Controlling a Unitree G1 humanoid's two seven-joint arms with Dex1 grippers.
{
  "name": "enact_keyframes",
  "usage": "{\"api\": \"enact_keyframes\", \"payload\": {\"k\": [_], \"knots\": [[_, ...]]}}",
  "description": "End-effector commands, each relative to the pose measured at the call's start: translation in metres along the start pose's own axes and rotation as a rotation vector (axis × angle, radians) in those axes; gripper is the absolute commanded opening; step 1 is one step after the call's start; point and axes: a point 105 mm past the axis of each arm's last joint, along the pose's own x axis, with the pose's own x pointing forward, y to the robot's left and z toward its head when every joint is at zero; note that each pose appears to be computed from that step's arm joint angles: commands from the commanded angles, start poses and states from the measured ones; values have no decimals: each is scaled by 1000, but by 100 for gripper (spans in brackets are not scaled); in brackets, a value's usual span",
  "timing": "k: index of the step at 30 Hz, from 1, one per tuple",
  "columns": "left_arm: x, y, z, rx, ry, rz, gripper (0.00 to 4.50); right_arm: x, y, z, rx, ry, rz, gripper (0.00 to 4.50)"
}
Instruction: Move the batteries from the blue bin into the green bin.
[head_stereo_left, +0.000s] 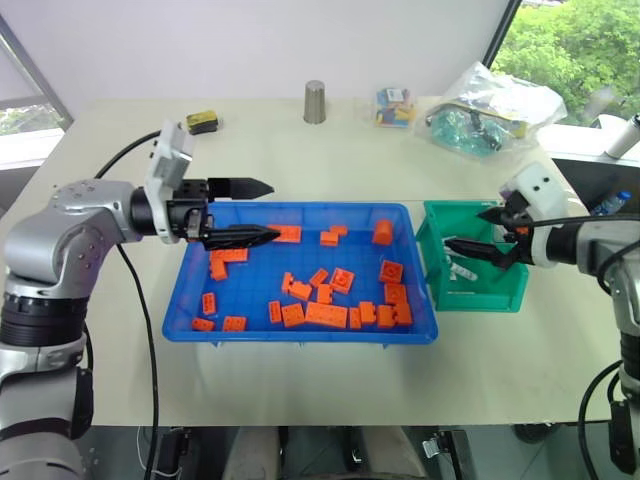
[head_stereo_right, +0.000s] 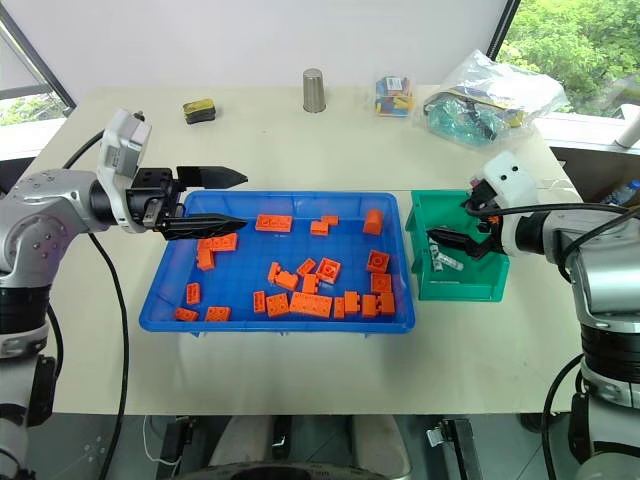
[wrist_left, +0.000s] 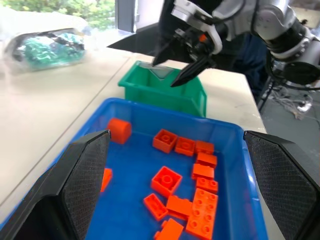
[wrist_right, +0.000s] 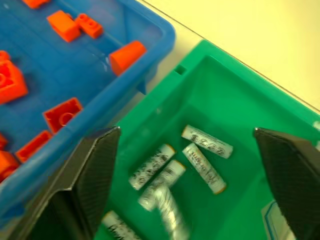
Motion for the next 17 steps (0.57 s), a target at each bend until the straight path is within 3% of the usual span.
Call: {"api": "enact_keyframes", "payload": {"k": [1,9,12,17], "knots": [[-29,7,15,30,0,66,450,-39,-9,26,-68,-199,50,448],[-92,14,21,49,130,192,450,-102,-25,-8,-148,-82,233,448],[-102,12,18,53,160,210,450,-104,-31,-20,-172,-27,244,448],[-106,5,14,47,177,217,450,-94,-29,-20,-173,-50,272,448]]}}
